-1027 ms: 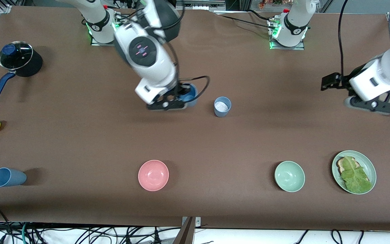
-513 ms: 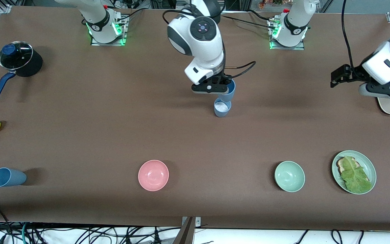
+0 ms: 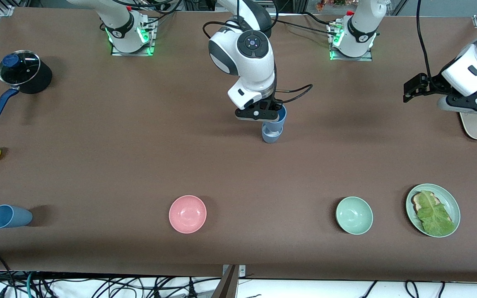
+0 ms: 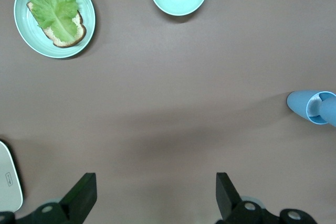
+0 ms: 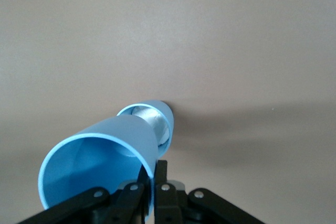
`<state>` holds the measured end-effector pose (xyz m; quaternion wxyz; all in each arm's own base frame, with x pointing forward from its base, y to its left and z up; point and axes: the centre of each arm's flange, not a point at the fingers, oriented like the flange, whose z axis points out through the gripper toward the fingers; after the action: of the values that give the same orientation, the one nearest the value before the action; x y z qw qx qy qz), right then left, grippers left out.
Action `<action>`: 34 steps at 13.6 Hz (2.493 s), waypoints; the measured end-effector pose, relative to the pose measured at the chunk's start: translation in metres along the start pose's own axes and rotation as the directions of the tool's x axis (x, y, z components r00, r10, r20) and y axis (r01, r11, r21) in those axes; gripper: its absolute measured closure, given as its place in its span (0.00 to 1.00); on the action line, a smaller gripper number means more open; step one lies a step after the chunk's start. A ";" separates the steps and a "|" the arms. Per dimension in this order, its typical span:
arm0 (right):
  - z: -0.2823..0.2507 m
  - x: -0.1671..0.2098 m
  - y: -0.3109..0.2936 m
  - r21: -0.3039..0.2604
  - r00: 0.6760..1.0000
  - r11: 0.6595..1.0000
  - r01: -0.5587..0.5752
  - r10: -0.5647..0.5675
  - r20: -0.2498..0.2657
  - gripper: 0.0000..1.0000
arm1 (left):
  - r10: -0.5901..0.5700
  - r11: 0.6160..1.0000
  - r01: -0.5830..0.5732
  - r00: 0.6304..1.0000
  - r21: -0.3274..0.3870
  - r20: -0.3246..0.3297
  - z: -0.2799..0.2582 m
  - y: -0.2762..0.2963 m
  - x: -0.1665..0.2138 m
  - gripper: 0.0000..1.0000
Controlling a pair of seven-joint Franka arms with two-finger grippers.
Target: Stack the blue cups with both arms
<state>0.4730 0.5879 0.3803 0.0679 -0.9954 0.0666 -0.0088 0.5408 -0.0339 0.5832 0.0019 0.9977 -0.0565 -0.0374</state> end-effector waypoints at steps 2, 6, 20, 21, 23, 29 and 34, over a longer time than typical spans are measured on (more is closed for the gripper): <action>0.004 0.000 0.000 -0.008 1.000 1.000 0.002 -0.002 0.001 0.95 | 0.000 1.000 0.000 1.000 0.000 0.001 0.001 0.000 0.000 0.00; 0.015 -0.001 0.001 -0.020 1.000 1.000 0.003 -0.003 0.008 0.95 | 0.000 1.000 0.000 1.000 0.000 0.001 0.001 0.000 0.001 0.00; 0.006 0.012 0.005 -0.009 1.000 1.000 -0.014 0.014 -0.007 0.48 | -0.006 1.000 0.006 1.000 -0.001 0.008 0.004 -0.004 0.002 0.00; -0.005 0.026 0.013 -0.005 0.999 0.999 -0.031 0.031 -0.014 0.42 | -0.006 1.000 0.006 1.000 -0.001 0.008 0.004 -0.004 0.002 0.00; -0.036 0.069 0.049 -0.019 1.000 1.000 -0.024 0.024 -0.015 0.24 | -0.006 1.000 0.006 1.000 -0.001 0.008 0.004 -0.004 0.002 0.00; -0.166 0.202 0.242 -0.055 0.997 0.995 0.078 -0.078 0.015 0.00 | -0.007 1.000 0.007 1.000 -0.001 0.008 0.004 -0.004 0.002 0.00; -0.235 0.236 0.394 -0.038 0.988 0.992 0.122 -0.117 0.105 0.00 | -0.007 1.000 0.007 1.000 -0.001 0.009 0.005 -0.004 0.002 0.00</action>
<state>0.6487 0.1384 0.5611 0.0485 -0.9980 0.0035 0.0396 0.5426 -0.0299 0.5785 0.0021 0.9977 -0.0529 -0.0418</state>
